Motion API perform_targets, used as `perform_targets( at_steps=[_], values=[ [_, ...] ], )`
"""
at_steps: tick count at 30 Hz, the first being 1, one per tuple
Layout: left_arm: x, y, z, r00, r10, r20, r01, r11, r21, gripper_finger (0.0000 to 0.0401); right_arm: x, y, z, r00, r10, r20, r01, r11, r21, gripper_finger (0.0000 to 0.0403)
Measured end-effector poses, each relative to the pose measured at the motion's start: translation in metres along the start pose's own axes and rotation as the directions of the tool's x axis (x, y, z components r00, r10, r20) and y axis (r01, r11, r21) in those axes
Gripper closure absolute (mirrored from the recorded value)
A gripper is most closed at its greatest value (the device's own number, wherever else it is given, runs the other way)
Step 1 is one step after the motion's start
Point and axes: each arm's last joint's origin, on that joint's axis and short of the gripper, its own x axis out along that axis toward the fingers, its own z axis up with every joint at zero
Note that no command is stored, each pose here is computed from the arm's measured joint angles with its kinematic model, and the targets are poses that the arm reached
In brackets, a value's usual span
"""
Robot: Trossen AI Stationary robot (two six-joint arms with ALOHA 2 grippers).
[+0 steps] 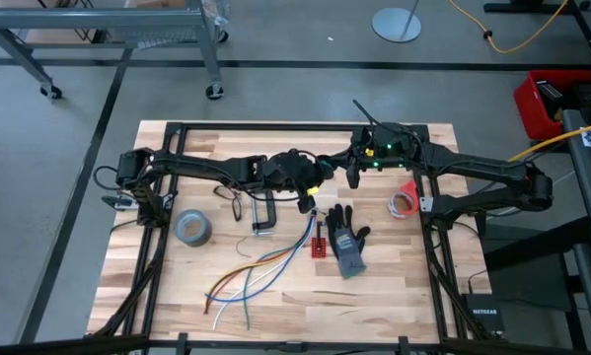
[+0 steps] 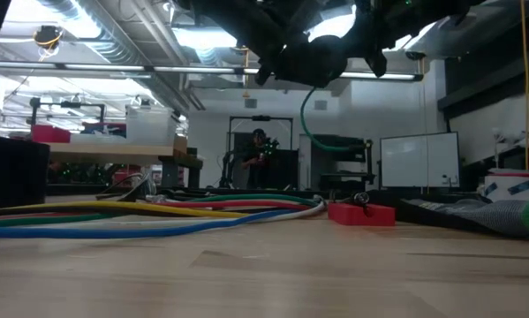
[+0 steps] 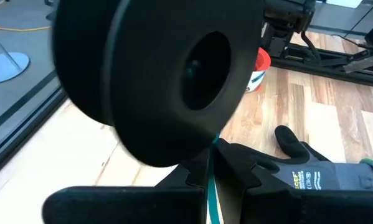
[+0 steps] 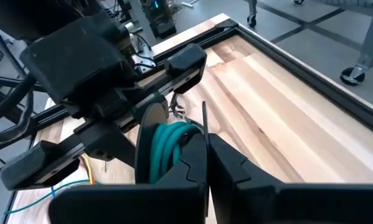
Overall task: Coil cords
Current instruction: Coil the green wire on the spool
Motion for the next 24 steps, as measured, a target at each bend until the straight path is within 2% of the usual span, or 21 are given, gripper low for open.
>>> perform_targets(
  at_steps=[7,17,24],
  values=[
    [0.0002,0.0002,-0.0007,1.0,0.001,-0.007,-0.002,0.999,-0.035,0.0382,-0.0002,0.0002,-0.0015,1.0,0.011,-0.019,-0.01,1.0,0.003,0.0401],
    [0.0004,-0.0022,-0.0035,0.999,-0.034,-0.031,0.033,0.999,-0.034,0.0322,-0.0002,0.0009,-0.0011,1.0,0.022,-0.017,-0.022,1.0,0.002,0.0401],
    [0.0003,-0.0024,-0.0034,0.999,-0.035,-0.029,0.034,0.999,-0.032,0.0307,-0.0003,0.0017,-0.0003,0.999,0.043,-0.014,-0.043,0.999,0.0,0.0401]
  ],
)
